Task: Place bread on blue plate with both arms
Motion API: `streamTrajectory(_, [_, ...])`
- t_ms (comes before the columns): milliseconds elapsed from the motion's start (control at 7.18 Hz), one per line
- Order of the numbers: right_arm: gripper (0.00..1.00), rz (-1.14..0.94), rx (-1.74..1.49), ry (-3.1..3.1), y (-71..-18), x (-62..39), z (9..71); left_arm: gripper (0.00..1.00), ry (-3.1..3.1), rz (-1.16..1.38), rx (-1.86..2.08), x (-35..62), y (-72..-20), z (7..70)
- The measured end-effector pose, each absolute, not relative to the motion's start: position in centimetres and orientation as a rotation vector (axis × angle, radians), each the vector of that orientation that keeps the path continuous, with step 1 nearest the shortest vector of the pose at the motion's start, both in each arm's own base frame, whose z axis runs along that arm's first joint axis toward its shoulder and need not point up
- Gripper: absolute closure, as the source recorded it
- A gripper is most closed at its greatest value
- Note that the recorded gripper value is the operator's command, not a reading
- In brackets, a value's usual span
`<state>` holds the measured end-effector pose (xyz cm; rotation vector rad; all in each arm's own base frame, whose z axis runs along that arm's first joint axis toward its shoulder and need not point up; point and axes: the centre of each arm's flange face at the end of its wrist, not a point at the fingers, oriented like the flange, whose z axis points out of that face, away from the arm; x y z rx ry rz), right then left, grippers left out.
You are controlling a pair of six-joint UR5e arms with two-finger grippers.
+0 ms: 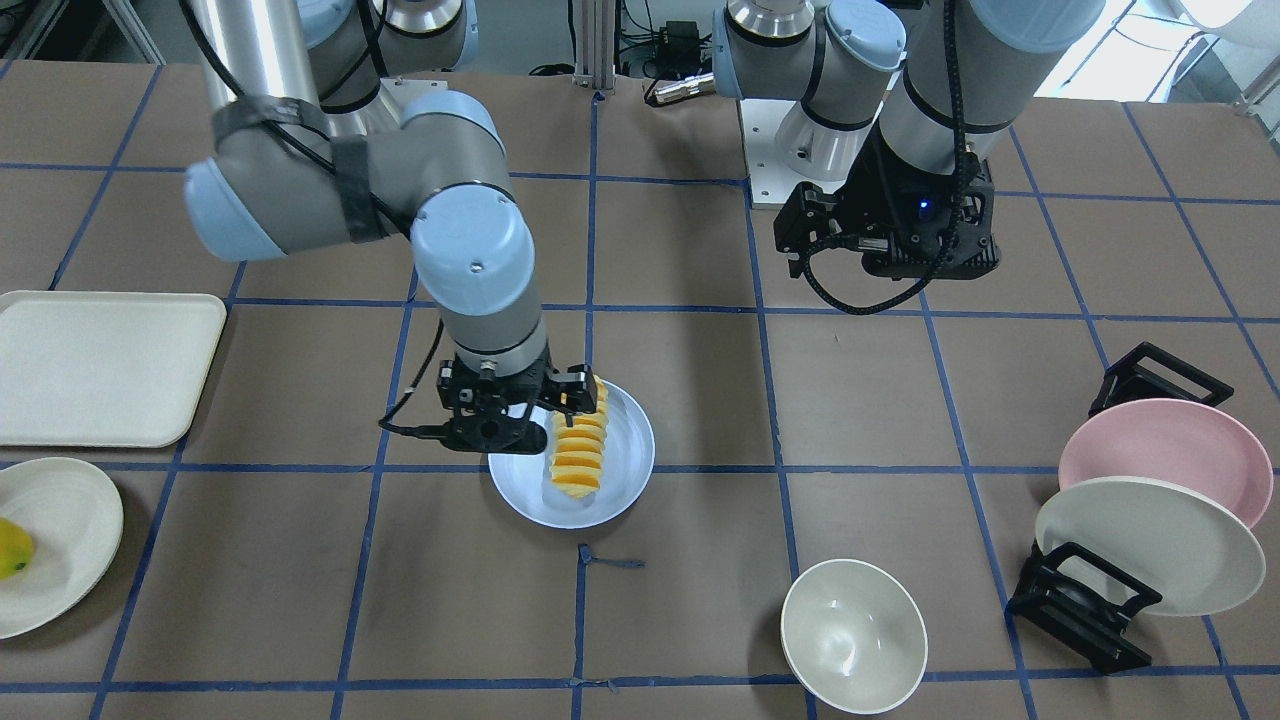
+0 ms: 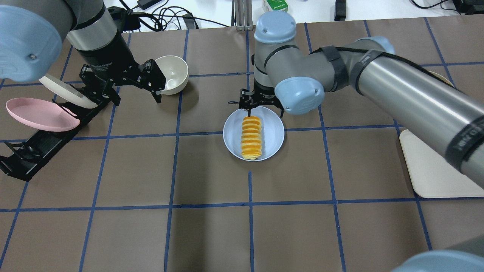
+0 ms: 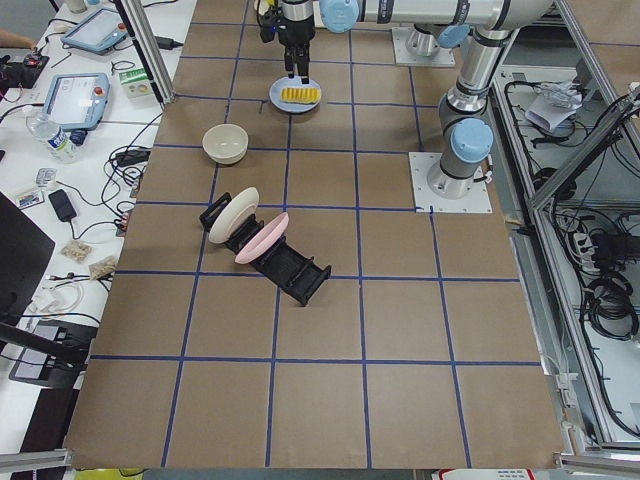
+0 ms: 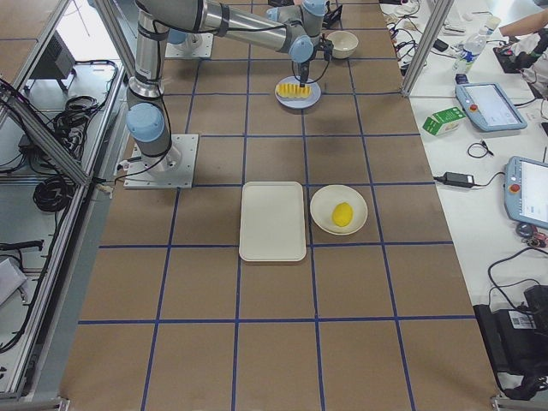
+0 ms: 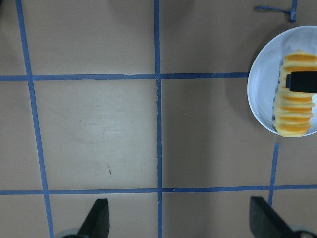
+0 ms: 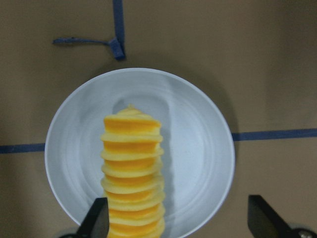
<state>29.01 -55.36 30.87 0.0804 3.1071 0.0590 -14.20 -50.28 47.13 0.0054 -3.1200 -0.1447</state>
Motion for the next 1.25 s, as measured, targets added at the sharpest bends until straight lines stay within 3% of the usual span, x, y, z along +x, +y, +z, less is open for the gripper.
streamTrajectory(696, [0.0, 0.045, 0.033, 3.114, -48.2, 15.2, 47.2, 0.0, -3.12, -0.093, -0.009, -14.1, -50.5, 47.5])
streamTrajectory(1253, [0.0, 0.08, 0.037, 3.113, -45.2, 14.2, 49.2, 0.0, -3.12, -0.078, 0.0, -14.1, -50.7, 47.4])
